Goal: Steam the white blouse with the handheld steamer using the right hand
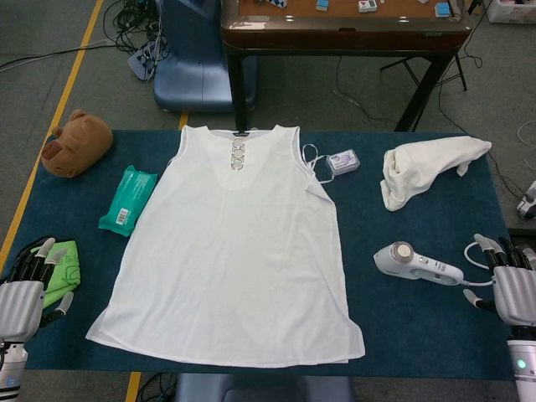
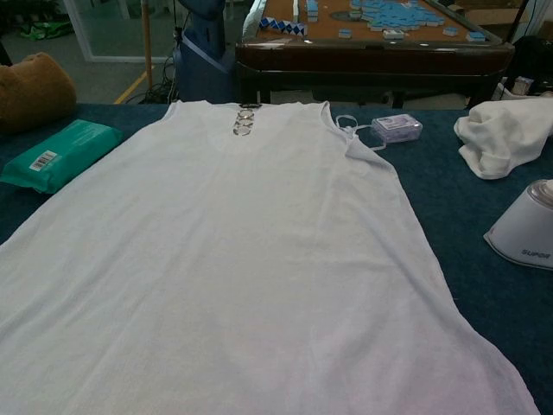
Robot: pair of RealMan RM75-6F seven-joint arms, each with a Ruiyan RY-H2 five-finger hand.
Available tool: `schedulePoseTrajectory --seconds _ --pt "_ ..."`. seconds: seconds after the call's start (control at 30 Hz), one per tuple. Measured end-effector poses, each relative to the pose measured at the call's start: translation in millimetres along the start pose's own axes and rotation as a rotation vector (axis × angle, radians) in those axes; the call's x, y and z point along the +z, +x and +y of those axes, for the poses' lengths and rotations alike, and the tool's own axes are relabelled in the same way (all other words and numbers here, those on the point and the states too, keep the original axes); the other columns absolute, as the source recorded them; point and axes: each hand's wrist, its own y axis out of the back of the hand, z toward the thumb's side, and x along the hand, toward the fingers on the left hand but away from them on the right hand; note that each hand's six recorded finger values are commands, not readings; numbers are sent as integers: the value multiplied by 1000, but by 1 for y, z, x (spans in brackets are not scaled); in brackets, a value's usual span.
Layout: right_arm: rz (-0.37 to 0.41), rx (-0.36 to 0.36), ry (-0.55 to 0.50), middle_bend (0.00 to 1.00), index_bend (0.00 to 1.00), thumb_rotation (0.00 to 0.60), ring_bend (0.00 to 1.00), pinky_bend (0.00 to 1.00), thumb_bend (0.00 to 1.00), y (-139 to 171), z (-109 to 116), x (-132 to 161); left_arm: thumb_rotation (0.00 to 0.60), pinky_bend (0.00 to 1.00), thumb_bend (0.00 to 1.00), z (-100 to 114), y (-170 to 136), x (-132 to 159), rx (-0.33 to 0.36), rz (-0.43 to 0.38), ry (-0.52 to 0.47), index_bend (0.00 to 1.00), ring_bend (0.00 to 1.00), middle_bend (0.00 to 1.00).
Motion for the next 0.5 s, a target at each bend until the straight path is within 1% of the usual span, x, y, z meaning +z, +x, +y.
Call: schedulePoseTrajectory --seconds 0.2,0.43,0.5 --pt "4 9 6 226 118 600 107 143 23 -4 -2 3 600 56 281 -1 0 -1 -7 2 2 125 97 44" --pt "-4 71 36 255 158 600 127 145 24 -14 -15 8 600 56 281 -4 -2 -4 -19 7 -4 124 97 44" --pt "-3 93 42 261 164 600 132 145 41 -19 -20 11 600 56 281 -5 -2 -4 -22 9 -7 124 97 44"
